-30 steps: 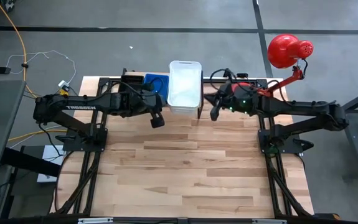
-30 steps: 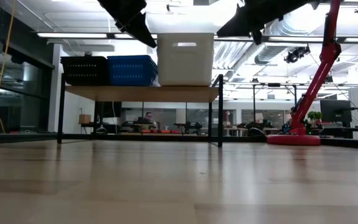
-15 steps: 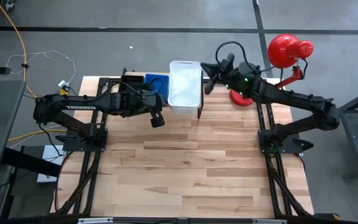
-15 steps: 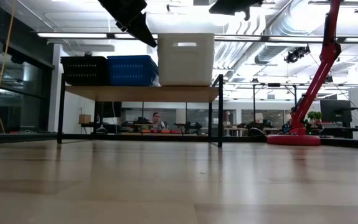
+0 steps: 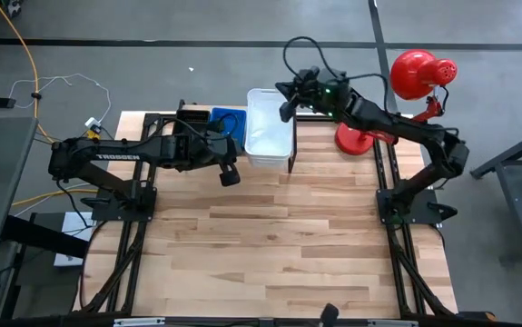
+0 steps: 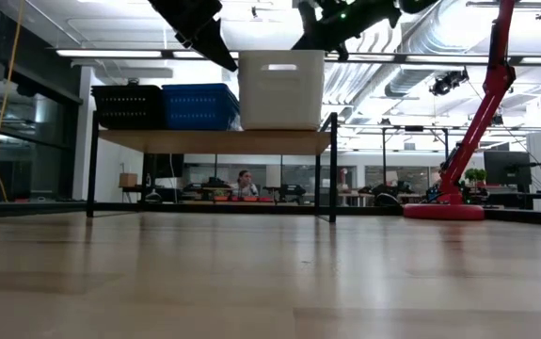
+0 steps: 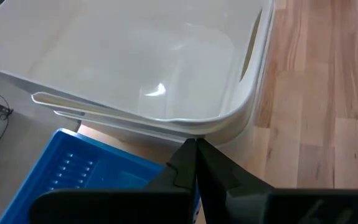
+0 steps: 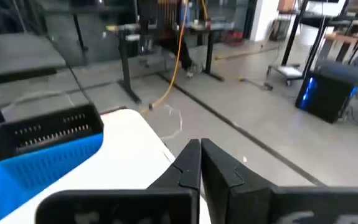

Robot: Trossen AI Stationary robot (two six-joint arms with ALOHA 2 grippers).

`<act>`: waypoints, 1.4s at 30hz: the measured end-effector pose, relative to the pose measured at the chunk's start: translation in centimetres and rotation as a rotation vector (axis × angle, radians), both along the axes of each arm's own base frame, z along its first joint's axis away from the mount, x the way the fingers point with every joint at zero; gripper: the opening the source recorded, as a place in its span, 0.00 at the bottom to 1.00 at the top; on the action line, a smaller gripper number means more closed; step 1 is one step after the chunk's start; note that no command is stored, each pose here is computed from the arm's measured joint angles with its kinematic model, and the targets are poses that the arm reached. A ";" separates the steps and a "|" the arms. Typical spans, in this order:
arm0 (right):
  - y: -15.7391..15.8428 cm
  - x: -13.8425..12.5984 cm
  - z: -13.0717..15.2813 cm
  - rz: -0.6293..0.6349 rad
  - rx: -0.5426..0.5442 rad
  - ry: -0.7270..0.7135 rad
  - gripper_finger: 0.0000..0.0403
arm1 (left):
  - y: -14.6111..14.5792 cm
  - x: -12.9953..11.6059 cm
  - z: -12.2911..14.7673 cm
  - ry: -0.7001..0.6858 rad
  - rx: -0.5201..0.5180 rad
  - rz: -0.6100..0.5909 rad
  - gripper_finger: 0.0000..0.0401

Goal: Stack baskets on shelf by color
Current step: Stack the white bin on the white bin on the shelf

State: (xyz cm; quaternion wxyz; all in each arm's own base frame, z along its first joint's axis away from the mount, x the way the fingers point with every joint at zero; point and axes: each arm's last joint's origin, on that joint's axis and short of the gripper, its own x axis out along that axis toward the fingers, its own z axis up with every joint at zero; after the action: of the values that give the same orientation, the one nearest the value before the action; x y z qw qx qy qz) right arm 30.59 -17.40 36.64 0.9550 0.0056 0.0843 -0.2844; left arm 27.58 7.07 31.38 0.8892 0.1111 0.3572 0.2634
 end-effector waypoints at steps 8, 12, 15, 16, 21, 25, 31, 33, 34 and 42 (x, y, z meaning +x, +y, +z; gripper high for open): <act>-0.8 1.3 -0.4 -0.033 0.012 0.043 0.00 | 0.0 0.0 0.0 -0.001 -0.006 -0.008 0.00; -0.9 1.4 -0.5 -0.033 0.017 0.045 0.00 | -0.1 0.0 0.0 -0.002 -0.007 -0.010 0.00; -0.7 1.1 -0.2 -0.033 0.014 0.039 0.00 | 0.0 0.0 0.0 0.002 -0.003 -0.013 0.00; -0.6 0.9 0.0 -0.033 0.012 0.036 0.00 | 0.0 0.0 0.0 0.005 0.002 -0.013 0.00; 0.6 -0.8 2.5 -0.017 -0.044 -0.025 0.00 | 0.0 -0.3 0.3 0.000 0.021 -0.002 0.00; 1.3 -1.7 3.8 0.024 -0.058 -0.059 0.00 | -0.2 -0.8 1.0 -0.028 0.021 0.001 0.00; 1.9 -2.7 3.5 0.038 -0.012 0.022 0.06 | -0.4 -1.3 2.0 -0.107 -0.008 -0.028 0.00; 2.3 -3.1 3.4 0.005 0.001 0.063 0.11 | -0.4 -1.4 2.2 -0.116 -0.010 -0.032 0.00; 2.5 -3.4 3.5 -0.013 0.002 0.075 0.14 | -0.4 -1.4 2.2 -0.115 -0.010 -0.033 0.00; 4.9 -5.2 3.1 -0.085 0.186 0.156 0.36 | -0.4 -1.4 2.2 -0.121 -0.016 -0.027 0.00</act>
State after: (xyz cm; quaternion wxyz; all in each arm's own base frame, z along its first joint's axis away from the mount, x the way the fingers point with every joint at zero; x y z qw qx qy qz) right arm 25.37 -12.53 39.77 0.9279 0.0758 0.1840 -0.3153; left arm 26.17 6.62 33.55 0.9135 0.0925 0.3036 0.2547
